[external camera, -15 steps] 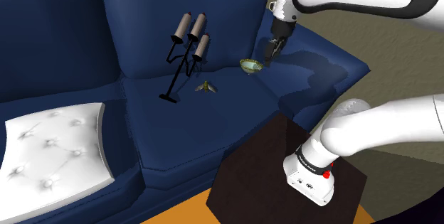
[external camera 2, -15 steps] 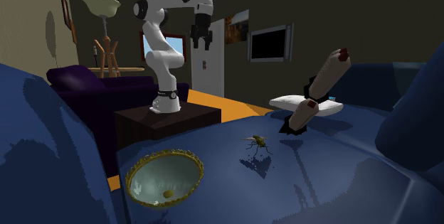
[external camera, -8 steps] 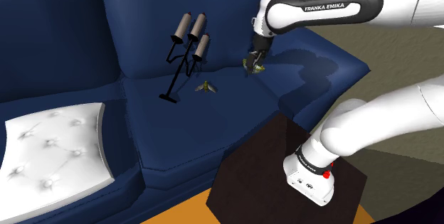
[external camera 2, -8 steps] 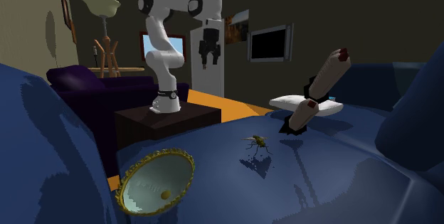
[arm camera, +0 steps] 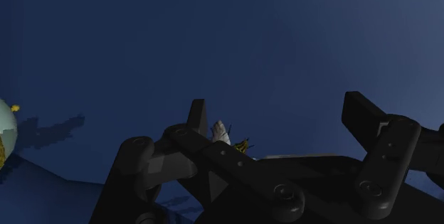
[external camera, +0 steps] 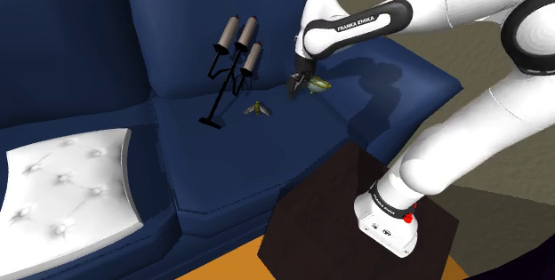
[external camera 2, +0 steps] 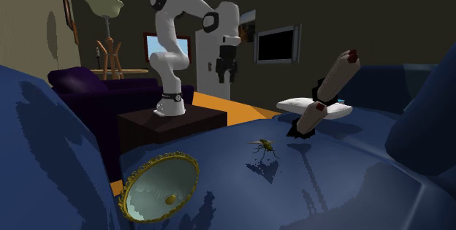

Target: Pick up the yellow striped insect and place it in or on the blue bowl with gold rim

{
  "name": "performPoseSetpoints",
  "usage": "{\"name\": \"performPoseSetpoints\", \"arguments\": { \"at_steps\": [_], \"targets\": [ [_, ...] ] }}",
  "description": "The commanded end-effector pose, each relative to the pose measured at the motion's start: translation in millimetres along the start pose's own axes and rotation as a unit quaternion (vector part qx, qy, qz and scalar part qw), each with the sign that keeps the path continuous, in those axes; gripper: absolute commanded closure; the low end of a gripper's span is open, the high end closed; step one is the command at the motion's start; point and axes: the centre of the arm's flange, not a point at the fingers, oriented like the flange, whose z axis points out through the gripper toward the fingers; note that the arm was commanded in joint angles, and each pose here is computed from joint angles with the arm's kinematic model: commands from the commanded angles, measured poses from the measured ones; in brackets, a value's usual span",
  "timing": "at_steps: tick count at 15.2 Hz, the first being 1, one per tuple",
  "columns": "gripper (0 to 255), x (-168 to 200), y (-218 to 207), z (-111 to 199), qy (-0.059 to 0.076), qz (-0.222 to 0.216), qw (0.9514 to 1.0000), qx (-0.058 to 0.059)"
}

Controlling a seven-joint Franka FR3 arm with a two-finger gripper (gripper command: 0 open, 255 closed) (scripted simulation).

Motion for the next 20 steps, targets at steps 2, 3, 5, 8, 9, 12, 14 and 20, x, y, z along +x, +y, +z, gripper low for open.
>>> {"name": "performPoseSetpoints", "arguments": {
  "at_steps": [2, 3, 5, 8, 9, 12, 14, 20],
  "targets": [
    [0, 24, 2, 29, 0.005, 0.002, 1.0000, -0.001],
    [0, 32, 3, 39, 0.007, 0.003, 1.0000, -0.001],
    [0, 50, 6, 57, 0.010, 0.005, 0.9999, -0.002],
    [0, 76, 10, 85, 0.015, 0.007, 0.9999, -0.002],
    [0, 85, 12, 94, 0.017, 0.008, 0.9998, -0.003],
    [0, 112, 16, 122, 0.021, 0.010, 0.9997, -0.003],
    [0, 130, 19, 140, 0.025, 0.012, 0.9996, -0.004],
    [0, 184, 29, 194, 0.034, 0.017, 0.9993, -0.005]
  ]
}}
